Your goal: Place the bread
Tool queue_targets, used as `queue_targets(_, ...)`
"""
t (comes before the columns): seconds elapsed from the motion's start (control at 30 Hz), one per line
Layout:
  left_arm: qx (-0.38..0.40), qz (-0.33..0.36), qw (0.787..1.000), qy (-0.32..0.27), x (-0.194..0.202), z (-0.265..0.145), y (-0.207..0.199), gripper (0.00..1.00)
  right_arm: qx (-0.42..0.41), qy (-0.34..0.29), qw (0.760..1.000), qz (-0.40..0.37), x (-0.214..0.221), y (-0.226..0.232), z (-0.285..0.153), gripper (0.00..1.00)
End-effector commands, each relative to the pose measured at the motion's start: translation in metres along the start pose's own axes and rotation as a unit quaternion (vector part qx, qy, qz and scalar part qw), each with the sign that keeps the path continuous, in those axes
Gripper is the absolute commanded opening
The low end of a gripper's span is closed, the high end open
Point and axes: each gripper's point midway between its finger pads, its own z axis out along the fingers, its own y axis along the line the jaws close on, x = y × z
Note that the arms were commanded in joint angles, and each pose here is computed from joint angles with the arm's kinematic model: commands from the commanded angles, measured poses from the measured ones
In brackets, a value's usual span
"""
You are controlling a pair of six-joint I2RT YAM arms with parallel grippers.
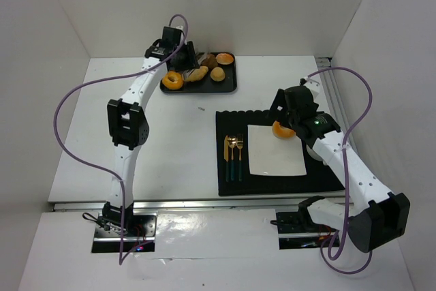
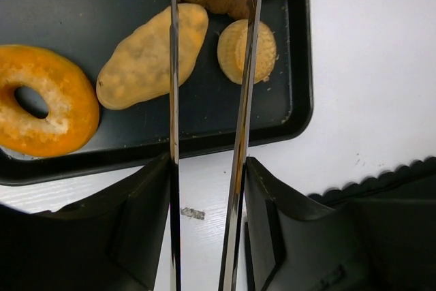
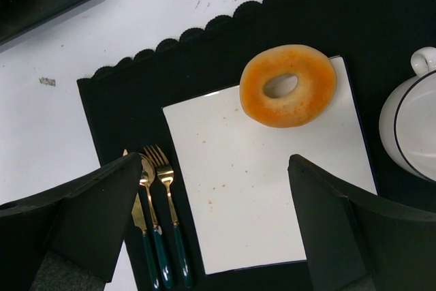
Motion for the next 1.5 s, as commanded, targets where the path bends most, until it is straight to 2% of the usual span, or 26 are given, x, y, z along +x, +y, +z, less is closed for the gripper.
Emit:
queue_targets(0.0,0.006,-0.01,1.0,-0.006,-0.003,0.009,-0.001,0.58,-0.006,-0.013,1.0,0.001,-0.01,0.003,-0.002,0.95)
queue_targets(0.5,0.026,-0.038,0.999,0.003,0.004,0.04,0.002,0.6,-0.007,-0.007,1.0,-0.005,-0.008,0.005,0.003,0.96)
queue_targets(0.77,0.026,-0.026,0.999,0.001,0.003,0.038,0.002,0.42,0.0,-0.006,1.0,-0.007,-0.005,0.002,0.004,0.96)
queue_targets(0.87,0.023,-0.018,0.999,-0.018,-0.011,0.022,-0.002,0.32,0.0,-0.006,1.0,-0.007,-0.005,0.002,0.004,0.96)
queue_targets(1.07,0.024,-0.006,0.999,-0.043,-0.03,-0.012,-0.011,0.0,0.0,-0.006,1.0,-0.007,-0.005,0.002,0.004,0.96)
queue_targets(1.23,0.035,0.01,0.996,-0.078,-0.052,-0.045,-0.023,0.0,0.0,-0.006,1.0,-0.007,-0.005,0.002,0.004,0.96)
queue_targets(1.47,0.035,0.02,0.995,-0.092,-0.06,-0.069,-0.028,0.0,-0.004,-0.004,1.0,-0.002,-0.004,0.004,0.004,0.96)
